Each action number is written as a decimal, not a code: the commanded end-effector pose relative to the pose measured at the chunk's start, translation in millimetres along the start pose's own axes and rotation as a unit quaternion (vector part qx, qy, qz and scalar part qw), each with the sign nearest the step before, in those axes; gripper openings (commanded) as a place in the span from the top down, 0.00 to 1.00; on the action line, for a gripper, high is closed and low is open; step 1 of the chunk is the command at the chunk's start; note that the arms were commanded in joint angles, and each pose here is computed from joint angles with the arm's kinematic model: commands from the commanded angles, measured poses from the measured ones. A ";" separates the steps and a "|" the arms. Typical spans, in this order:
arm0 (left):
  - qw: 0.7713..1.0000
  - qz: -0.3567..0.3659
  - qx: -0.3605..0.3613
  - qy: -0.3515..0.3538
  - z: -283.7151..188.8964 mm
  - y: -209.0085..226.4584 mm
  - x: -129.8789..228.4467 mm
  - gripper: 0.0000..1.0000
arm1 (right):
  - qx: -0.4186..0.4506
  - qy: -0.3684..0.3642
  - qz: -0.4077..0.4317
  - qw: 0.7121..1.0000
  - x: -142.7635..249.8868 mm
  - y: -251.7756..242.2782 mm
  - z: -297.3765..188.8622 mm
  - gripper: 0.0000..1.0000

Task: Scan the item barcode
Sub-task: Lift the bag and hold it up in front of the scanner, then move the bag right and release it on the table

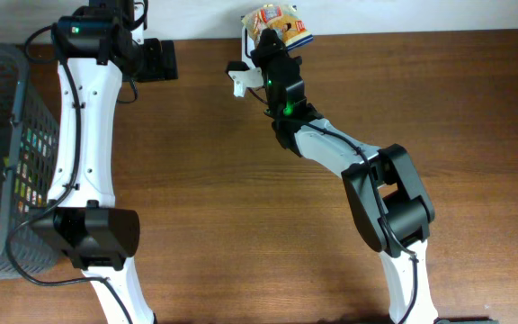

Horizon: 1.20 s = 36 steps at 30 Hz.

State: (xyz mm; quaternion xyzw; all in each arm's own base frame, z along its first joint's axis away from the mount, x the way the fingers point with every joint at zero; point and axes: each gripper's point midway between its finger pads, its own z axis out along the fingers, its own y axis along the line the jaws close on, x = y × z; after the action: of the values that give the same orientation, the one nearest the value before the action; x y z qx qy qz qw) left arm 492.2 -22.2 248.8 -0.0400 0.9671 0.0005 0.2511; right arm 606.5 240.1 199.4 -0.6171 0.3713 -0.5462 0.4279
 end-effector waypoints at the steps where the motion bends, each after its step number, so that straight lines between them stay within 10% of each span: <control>1: 1.000 -0.005 0.004 -0.004 -1.7 -1.1 -2.4 0.01 | -0.003 0.002 -0.008 1.000 4.3 16.0 9.5 0.96; 27: 1.000 -0.005 0.004 -0.004 -1.7 -1.1 -2.4 0.01 | 0.040 0.067 0.052 0.996 15.5 -6.2 3.3 0.96; 36: 1.000 -0.005 0.004 -0.004 -1.7 -1.1 -2.4 0.01 | 0.097 0.184 0.358 0.910 138.3 -140.4 -75.0 0.96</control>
State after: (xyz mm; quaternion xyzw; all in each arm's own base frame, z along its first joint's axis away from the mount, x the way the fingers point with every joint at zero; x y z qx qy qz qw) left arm 492.2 -22.2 248.8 -0.0400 0.9671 0.0005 0.2511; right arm 589.4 193.4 290.3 -0.4346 0.5122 -0.5357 0.5118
